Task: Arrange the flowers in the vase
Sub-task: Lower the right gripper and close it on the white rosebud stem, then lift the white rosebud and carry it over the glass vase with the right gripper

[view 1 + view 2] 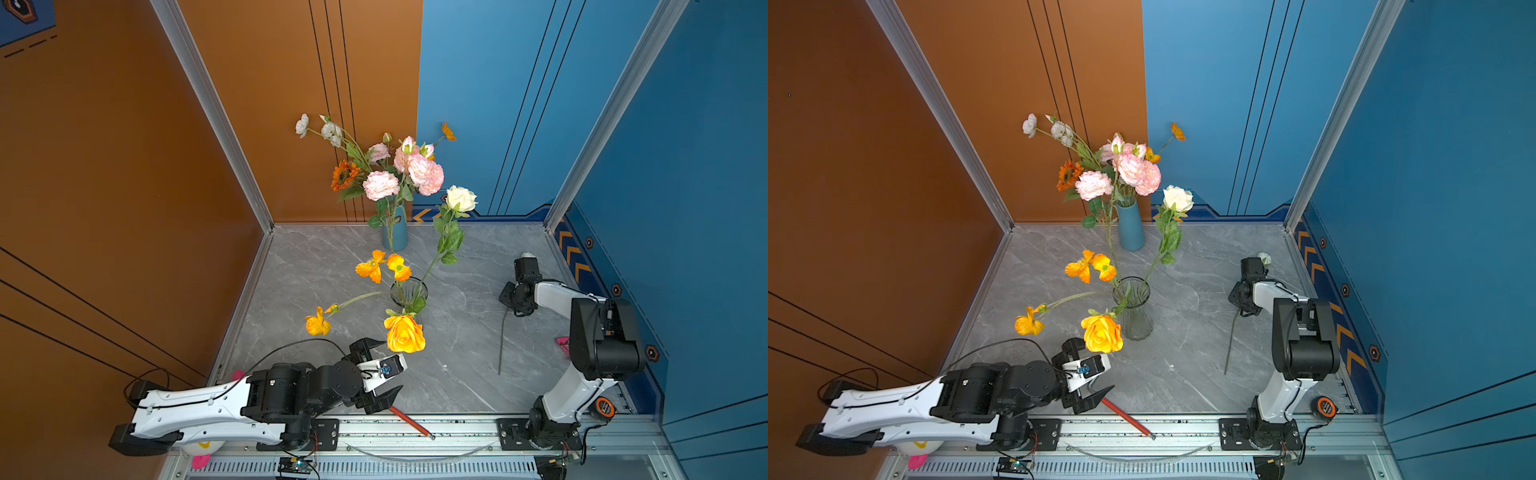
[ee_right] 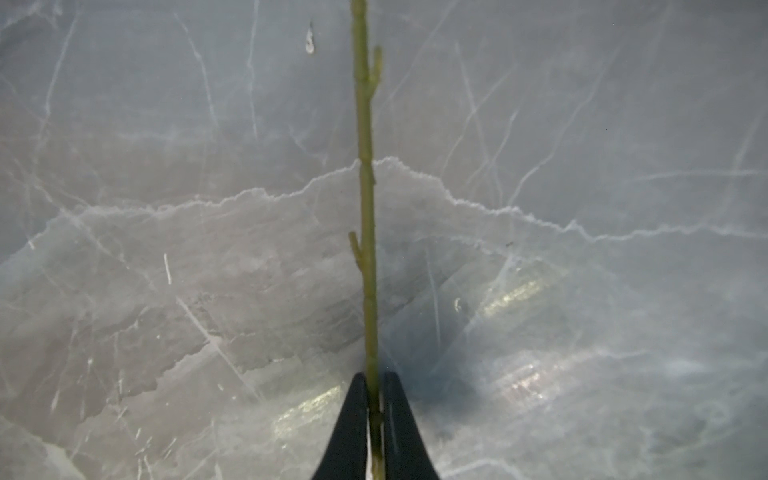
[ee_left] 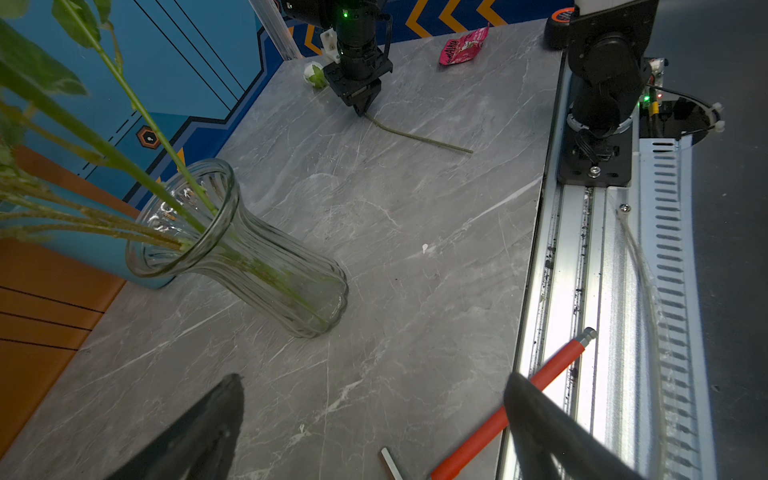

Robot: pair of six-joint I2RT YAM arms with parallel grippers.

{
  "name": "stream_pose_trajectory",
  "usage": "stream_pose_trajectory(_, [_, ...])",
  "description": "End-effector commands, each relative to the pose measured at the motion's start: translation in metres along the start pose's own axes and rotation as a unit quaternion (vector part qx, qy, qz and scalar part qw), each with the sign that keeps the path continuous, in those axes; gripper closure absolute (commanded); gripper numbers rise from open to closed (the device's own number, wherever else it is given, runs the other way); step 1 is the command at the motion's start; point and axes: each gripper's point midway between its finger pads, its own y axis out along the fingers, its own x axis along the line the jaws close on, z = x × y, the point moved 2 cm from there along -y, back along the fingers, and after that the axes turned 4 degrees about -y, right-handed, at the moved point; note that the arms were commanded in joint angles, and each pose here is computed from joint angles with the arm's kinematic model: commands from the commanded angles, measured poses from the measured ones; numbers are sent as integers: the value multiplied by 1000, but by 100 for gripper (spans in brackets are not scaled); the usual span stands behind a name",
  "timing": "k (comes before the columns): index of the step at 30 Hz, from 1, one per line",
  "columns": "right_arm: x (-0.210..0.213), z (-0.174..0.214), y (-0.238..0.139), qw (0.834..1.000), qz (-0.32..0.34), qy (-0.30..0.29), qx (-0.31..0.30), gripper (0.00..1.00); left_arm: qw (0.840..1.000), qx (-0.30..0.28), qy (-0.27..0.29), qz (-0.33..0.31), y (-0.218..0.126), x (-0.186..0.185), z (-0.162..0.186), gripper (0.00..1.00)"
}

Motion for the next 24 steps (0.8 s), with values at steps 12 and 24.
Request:
stream_pose_trajectory(12, [44, 2, -123, 977, -116, -24, -177, 100, 1000, -28, -5, -13, -10, 7, -3, 2])
stream_pose_trajectory(24, [63, 11, -287, 887, -226, -20, -402, 100, 997, -65, -33, -34, -28, 31, -18, 2])
